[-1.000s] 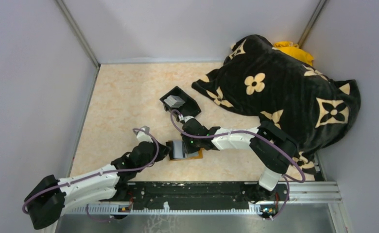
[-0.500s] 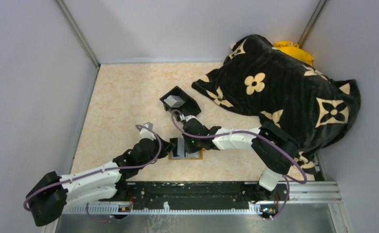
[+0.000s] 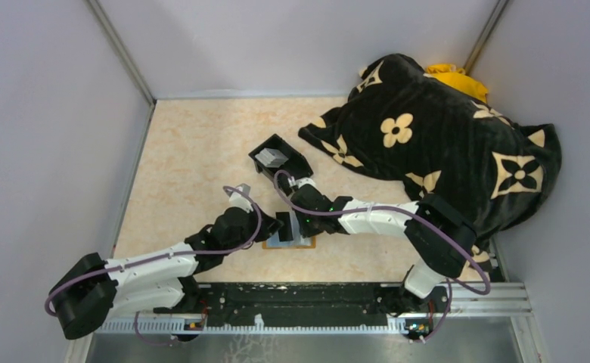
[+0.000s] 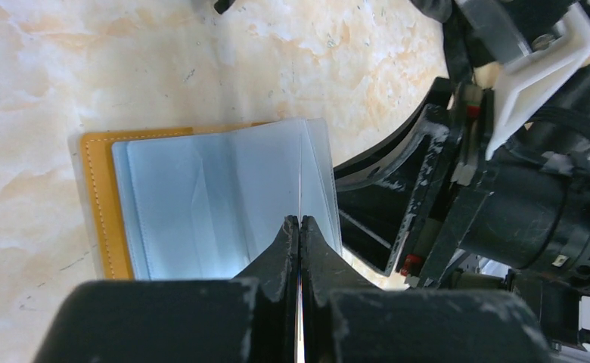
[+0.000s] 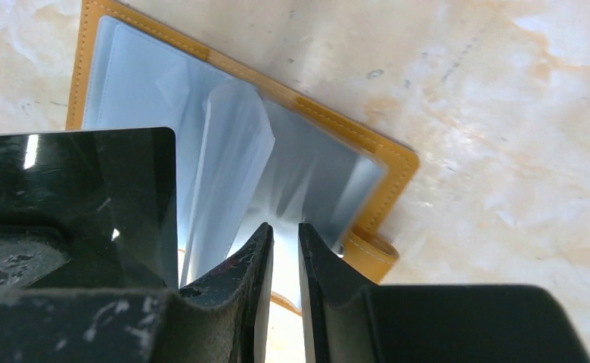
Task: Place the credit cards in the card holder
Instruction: Turn over the card slot in the card holder.
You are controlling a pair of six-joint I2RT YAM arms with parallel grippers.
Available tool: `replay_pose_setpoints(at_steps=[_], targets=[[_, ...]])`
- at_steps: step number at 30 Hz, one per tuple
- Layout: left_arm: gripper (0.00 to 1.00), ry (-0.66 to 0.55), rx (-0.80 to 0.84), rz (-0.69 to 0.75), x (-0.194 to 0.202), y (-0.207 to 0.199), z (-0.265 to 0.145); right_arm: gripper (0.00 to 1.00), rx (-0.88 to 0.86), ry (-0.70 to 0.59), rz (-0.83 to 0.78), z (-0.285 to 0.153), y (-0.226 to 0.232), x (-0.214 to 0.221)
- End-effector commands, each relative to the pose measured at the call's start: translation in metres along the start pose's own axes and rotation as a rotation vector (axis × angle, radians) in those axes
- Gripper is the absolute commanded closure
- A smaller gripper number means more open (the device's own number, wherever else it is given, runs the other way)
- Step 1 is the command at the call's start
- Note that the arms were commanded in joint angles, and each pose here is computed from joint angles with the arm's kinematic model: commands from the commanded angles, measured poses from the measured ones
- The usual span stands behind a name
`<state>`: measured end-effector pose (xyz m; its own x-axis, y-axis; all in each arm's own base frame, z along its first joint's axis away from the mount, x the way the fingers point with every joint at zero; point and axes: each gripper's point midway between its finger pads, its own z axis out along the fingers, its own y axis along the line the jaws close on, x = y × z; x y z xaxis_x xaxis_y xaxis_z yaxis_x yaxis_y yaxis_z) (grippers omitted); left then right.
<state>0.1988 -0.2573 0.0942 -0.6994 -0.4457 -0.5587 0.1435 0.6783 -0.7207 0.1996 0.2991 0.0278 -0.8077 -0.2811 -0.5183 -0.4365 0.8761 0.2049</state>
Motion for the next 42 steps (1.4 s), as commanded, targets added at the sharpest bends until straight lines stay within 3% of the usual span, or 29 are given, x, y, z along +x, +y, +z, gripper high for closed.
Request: replay_pose_setpoints(at_steps=[1, 26, 42], targets=[[1.00, 0.014, 0.066, 0.007, -0.002, -0.022, 0.005, 0.80, 0.050, -0.068, -0.001, -0.018, -0.015, -0.017], [1.00, 0.143, -0.034, 0.068, 0.030, -0.003, 0.029, 0.80, 0.057, -0.174, -0.001, -0.047, -0.019, -0.056], [1.00, 0.106, -0.091, 0.141, 0.011, -0.012, 0.029, 0.65, 0.040, -0.343, -0.042, -0.081, -0.023, -0.173]])
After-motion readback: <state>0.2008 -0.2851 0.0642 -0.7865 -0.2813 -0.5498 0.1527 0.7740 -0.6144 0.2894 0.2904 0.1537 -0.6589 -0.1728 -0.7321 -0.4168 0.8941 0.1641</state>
